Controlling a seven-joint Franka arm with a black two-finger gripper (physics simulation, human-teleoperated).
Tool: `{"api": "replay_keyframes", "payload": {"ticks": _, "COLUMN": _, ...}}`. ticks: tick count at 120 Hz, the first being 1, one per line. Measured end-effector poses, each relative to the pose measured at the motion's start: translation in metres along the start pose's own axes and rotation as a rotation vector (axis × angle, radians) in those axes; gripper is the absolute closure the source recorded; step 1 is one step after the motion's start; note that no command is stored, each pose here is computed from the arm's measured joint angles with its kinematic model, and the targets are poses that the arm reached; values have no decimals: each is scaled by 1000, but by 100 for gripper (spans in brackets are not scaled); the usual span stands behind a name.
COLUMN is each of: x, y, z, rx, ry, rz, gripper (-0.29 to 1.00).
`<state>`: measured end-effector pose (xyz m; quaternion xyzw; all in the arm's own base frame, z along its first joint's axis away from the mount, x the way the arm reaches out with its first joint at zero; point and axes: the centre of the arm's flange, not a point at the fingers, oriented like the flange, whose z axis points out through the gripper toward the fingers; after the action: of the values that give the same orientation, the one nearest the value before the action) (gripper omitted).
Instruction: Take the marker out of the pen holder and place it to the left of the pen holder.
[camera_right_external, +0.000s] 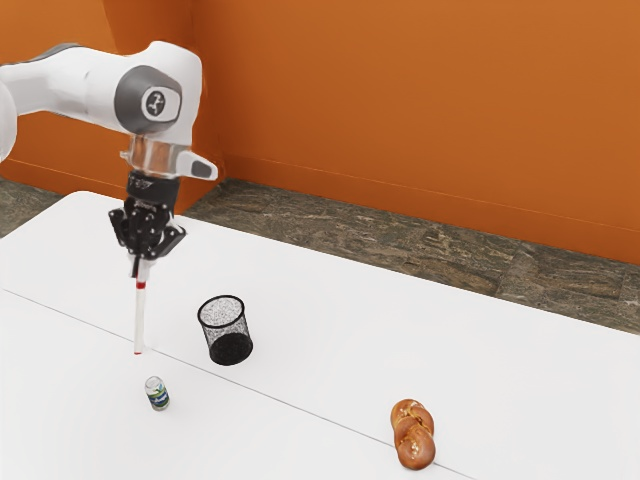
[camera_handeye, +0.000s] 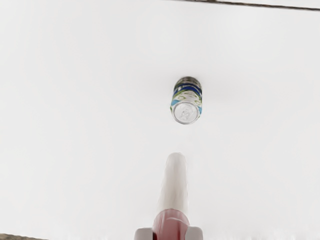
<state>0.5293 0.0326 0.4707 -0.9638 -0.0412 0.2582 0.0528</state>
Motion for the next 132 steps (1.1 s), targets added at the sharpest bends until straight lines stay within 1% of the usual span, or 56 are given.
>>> {"api": "replay_keyframes", "payload": {"ticks": 13, "x": 7, "y": -46, "z": 30, "rx": -20, "ry": -180, "rz": -100, "gripper": 79}}
{"api": "replay_keyframes", "payload": {"ticks": 22, "x": 25, "y": -55, "z": 61, "rx": -15, "ry": -317, "rz": -132, "gripper": 79}}
{"api": "replay_keyframes", "payload": {"ticks": 30, "x": 42, "y": -54, "z": 85, "rx": -2, "ry": -413, "rz": -145, "gripper": 79}}
{"api": "replay_keyframes", "payload": {"ticks": 47, "x": 59, "y": -58, "z": 115, "rx": 16, "ry": -560, "rz": -183, "gripper": 79}}
{"api": "replay_keyframes", "payload": {"ticks": 69, "x": 65, "y": -67, "z": 141, "rx": 25, "ry": -676, "rz": -226, "gripper": 79}}
{"api": "replay_keyframes", "payload": {"ticks": 89, "x": 95, "y": -77, "z": 151, "rx": 38, "ry": -706, "rz": -263, "gripper": 79}}
{"api": "replay_keyframes", "payload": {"ticks": 91, "x": 97, "y": -78, "z": 153, "rx": 39, "ry": -710, "rz": -266, "gripper": 77}}
{"api": "replay_keyframes", "payload": {"ticks": 108, "x": 114, "y": -91, "z": 161, "rx": 24, "ry": -708, "rz": -292, "gripper": 45}}
{"api": "replay_keyframes", "payload": {"ticks": 115, "x": 117, "y": -94, "z": 160, "rx": 14, "ry": -689, "rz": -298, "gripper": 34}}
{"api": "replay_keyframes", "payload": {"ticks": 117, "x": 116, "y": -96, "z": 157, "rx": 6, "ry": -675, "rz": -301, "gripper": 32}}
{"api": "replay_keyframes", "payload": {"ticks": 121, "x": 113, "y": -97, "z": 142, "rx": -15, "ry": -619, "rz": -303, "gripper": 27}}
{"api": "replay_keyframes", "payload": {"ticks": 132, "x": 91, "y": -84, "z": 70, "rx": -72, "ry": -376, "rz": -269, "gripper": 18}}
